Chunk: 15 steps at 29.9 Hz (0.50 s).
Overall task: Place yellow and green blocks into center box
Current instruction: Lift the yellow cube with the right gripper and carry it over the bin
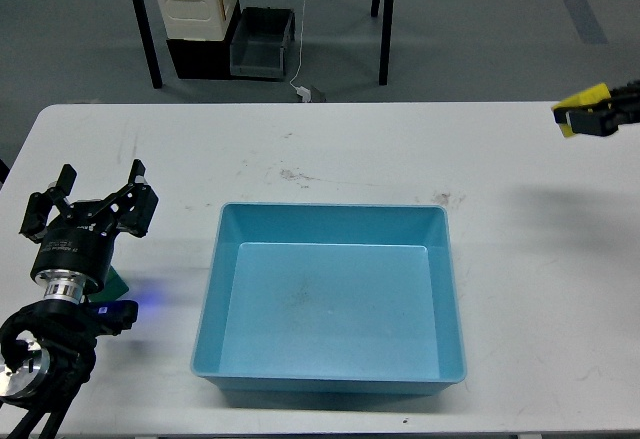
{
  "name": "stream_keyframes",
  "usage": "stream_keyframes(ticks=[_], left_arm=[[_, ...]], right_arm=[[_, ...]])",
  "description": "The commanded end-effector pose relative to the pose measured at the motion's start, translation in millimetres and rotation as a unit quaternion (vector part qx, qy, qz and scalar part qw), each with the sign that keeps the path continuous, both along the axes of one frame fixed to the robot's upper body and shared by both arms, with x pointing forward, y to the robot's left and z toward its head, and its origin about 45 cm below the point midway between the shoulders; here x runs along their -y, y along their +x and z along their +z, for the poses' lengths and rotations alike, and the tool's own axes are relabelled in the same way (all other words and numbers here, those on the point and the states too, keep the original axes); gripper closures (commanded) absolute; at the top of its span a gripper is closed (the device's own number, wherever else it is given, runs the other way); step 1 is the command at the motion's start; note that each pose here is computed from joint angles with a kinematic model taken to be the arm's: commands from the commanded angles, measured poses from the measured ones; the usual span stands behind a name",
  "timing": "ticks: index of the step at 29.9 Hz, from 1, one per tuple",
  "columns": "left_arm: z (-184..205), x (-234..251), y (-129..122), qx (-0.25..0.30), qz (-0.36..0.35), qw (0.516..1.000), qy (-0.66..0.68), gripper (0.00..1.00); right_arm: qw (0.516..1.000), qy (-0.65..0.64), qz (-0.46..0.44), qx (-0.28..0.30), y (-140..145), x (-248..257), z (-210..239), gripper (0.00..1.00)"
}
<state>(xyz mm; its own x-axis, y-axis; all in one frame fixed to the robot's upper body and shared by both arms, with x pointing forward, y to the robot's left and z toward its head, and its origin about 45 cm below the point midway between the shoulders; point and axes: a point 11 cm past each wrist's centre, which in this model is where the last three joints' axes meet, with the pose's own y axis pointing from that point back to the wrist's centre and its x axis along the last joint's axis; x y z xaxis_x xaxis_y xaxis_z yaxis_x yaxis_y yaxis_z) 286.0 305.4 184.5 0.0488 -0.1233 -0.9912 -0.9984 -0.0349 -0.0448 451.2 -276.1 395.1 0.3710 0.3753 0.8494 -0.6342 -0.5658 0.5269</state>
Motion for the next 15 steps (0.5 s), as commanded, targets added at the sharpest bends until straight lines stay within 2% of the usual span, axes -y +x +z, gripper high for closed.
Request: stream_keyframes(ticks=[1, 6, 15], left_arm=[[1, -4, 0, 0.001, 0.005, 1.000, 0.001, 0.00], [0, -4, 0, -0.001, 0.006, 1.000, 0.002, 0.00], [-1, -4, 0, -0.001, 0.005, 1.000, 0.001, 0.00]], right_arm=[[1.000, 0.002, 0.022, 0.010, -2, -18, 18, 1.00], [1.000, 0.002, 0.011, -0.021, -8, -5, -13, 1.00], [1.000, 0.004, 0.014, -0.017, -9, -7, -9, 0.99]])
